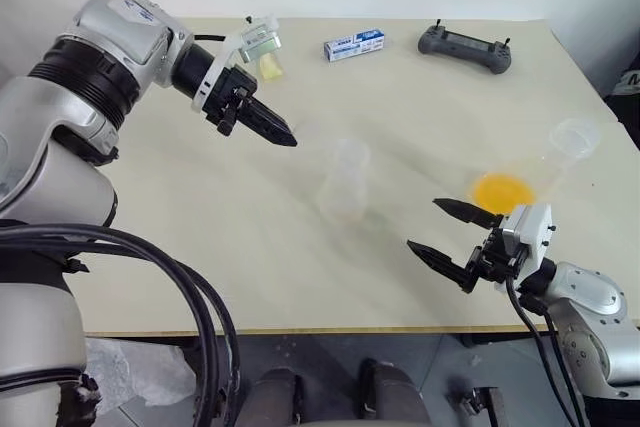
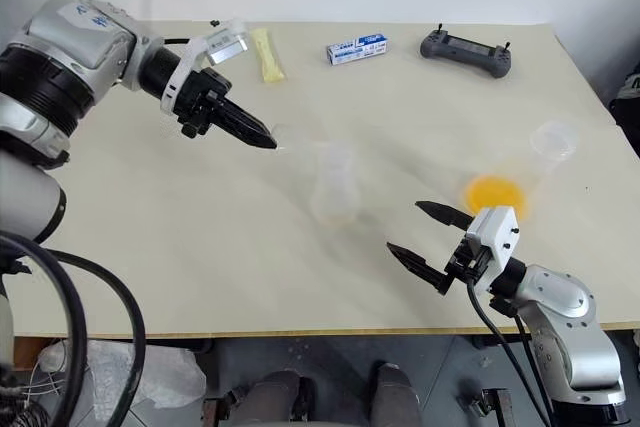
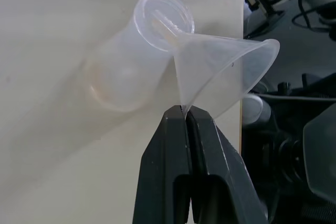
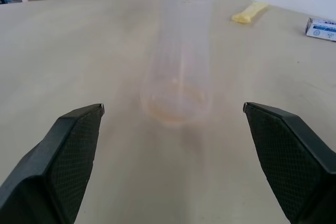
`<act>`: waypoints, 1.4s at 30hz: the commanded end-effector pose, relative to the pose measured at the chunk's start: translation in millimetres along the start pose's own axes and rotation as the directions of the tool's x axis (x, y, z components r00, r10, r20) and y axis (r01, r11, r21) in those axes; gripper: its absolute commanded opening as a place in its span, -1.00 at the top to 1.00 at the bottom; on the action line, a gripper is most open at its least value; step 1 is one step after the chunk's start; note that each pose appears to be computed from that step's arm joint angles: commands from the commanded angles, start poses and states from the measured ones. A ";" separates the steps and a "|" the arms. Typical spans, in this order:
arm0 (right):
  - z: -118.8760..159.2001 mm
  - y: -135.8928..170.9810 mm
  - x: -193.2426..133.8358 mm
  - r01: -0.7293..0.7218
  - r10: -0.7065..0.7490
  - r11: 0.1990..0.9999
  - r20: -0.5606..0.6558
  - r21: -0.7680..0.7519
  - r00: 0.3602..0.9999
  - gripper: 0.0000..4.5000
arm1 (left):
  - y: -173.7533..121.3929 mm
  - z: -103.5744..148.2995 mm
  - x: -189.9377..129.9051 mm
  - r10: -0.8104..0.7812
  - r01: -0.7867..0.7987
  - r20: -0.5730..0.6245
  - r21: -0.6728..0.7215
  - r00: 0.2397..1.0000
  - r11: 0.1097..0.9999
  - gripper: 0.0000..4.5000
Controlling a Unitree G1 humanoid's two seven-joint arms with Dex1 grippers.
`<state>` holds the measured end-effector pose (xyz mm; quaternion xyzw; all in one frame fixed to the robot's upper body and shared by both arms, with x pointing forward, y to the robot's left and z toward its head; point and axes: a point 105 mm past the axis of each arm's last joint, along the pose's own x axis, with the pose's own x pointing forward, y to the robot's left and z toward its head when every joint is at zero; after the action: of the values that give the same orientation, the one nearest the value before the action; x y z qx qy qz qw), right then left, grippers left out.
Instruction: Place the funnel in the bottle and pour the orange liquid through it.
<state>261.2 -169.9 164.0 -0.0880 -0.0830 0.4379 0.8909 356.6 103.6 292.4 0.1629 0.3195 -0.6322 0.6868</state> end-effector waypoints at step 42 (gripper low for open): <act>0.5 6.6 -3.1 0.029 -0.028 0.999 0.023 -0.026 0.999 -1.00 | -13.6 44.5 19.1 -0.048 0.057 -0.072 0.135 0.996 0.989 0.99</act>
<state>257.7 -172.4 154.7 -0.0848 -0.0797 0.4211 0.8995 368.0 66.1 293.8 0.2312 0.3149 -0.6282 0.6729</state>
